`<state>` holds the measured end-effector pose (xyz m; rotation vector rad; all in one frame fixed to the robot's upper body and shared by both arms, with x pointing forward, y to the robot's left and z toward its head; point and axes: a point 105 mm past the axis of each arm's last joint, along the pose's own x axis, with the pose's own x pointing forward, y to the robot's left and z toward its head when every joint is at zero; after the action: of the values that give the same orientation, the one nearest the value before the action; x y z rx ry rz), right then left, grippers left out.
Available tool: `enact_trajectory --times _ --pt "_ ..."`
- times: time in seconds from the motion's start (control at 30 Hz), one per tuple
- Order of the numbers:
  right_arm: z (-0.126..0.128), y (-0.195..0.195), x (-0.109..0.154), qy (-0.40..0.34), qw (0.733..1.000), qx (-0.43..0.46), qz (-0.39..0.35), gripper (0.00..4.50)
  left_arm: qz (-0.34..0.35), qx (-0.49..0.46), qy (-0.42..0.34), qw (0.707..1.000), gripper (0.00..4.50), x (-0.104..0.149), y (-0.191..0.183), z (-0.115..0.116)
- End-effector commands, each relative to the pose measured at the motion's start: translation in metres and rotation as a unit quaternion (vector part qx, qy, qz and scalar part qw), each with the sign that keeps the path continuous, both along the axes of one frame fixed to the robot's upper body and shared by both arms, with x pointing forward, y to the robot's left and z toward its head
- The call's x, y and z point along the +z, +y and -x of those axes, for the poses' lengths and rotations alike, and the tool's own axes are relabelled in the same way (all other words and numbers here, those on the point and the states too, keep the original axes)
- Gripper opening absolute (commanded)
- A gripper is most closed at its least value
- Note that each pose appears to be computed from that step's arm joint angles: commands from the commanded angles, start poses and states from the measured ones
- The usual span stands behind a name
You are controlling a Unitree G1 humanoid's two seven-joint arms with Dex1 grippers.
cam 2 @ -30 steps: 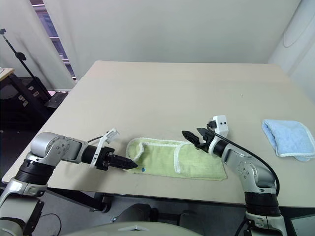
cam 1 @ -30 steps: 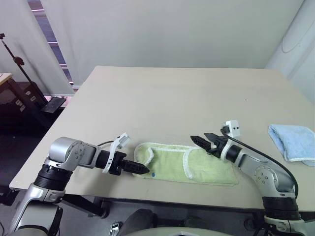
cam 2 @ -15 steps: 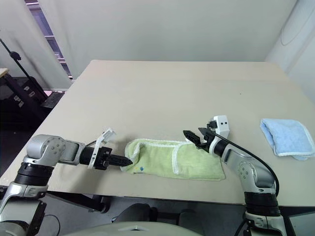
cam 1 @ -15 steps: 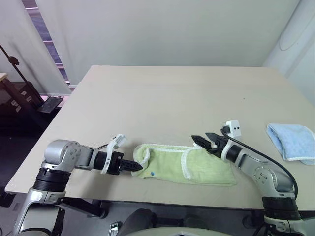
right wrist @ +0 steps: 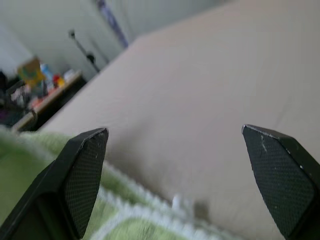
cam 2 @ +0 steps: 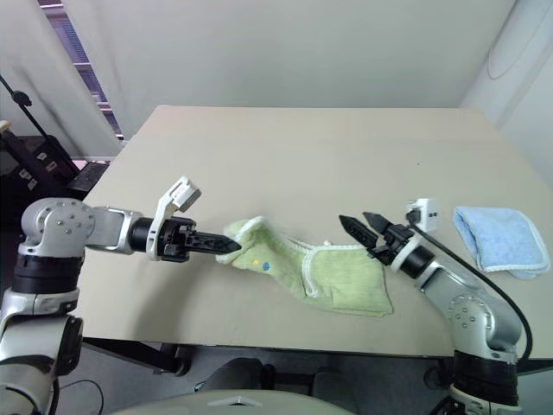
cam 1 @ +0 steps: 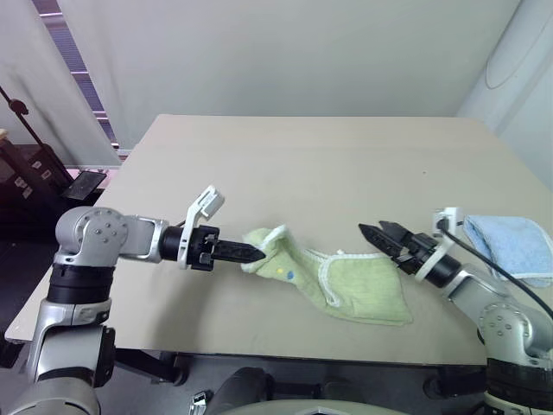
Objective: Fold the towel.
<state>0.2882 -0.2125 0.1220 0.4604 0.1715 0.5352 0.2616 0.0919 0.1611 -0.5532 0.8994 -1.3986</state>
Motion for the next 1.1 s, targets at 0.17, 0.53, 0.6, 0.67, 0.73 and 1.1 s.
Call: enact_trajectory --times 0.17,0.53,0.6,0.67,0.73,1.1 --pt "0.011 -0.042 0.008 -0.017 0.994 -0.111 0.0 4.5 0.007 -0.115 -0.015 0.993 0.03 -0.015 -0.051 0.0" --pt "0.043 -0.074 -0.009 0.004 0.97 -0.244 -0.007 4.5 0.012 -0.202 -0.073 0.977 0.03 -0.048 -0.115 -0.01" --pt "0.048 -0.082 -0.011 0.009 0.963 -0.269 -0.011 4.5 0.012 -0.203 -0.086 0.975 0.03 -0.051 -0.127 -0.014" --pt "0.052 -0.087 -0.013 0.015 0.958 -0.286 -0.015 4.5 0.014 -0.205 -0.088 0.975 0.03 -0.052 -0.137 -0.015" --pt "0.054 -0.089 -0.016 0.019 0.956 -0.293 -0.015 4.5 0.024 -0.219 -0.086 0.972 0.03 -0.051 -0.146 -0.012" --pt "0.05 -0.105 -0.03 0.047 0.934 -0.354 -0.002 4.5 -0.002 -0.204 -0.105 0.973 0.03 -0.079 -0.191 -0.001"
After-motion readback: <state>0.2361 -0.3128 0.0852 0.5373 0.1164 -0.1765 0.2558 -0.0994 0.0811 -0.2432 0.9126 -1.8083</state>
